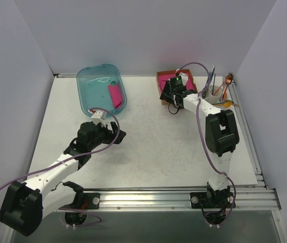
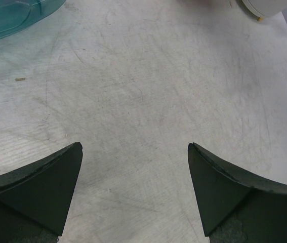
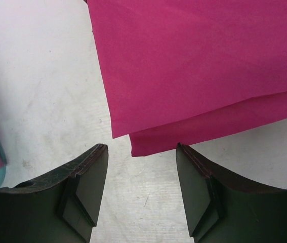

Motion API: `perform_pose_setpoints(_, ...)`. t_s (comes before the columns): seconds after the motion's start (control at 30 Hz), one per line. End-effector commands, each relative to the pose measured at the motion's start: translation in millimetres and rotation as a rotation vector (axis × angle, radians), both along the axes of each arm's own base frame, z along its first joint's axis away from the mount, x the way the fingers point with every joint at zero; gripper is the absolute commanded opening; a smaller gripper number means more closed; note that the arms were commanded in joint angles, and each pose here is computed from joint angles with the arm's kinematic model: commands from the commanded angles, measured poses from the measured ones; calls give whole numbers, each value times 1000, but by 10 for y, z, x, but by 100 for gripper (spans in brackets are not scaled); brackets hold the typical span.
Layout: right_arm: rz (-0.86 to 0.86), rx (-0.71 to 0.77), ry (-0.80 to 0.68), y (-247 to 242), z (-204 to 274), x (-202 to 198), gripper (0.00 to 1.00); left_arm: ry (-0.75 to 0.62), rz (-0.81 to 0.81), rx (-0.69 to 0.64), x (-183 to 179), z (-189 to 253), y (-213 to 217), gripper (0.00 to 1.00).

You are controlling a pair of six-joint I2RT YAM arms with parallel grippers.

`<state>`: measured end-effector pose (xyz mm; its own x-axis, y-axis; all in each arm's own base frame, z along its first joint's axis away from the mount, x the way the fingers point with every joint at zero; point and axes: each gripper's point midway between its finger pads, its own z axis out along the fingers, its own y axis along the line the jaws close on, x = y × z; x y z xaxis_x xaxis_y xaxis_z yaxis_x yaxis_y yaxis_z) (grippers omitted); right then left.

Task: Place the utensils on the paper napkin and roll it up
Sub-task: Pick up the napkin from the container.

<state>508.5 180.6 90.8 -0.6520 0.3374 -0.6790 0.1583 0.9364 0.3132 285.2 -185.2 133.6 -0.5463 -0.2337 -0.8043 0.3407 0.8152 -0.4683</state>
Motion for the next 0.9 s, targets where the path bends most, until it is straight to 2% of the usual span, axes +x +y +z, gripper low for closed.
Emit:
perform_pose_setpoints(0.0,-26,-11,-39,-34,132,75,56,-75,-19,-28,105,287,-91,94)
perform_pose_setpoints(0.4,-58,-26,-17,-159,-17,18,54,-71,-22,-24,111,271,-99,94)
perform_pose_setpoints(0.67,-76,-29,-21,-248,-100,40,45,-71,-22,-21,111,265,-101,94)
perform_pose_setpoints(0.87,-85,-42,-31,-296,-127,97,43,-74,-17,-14,120,263,-89,94)
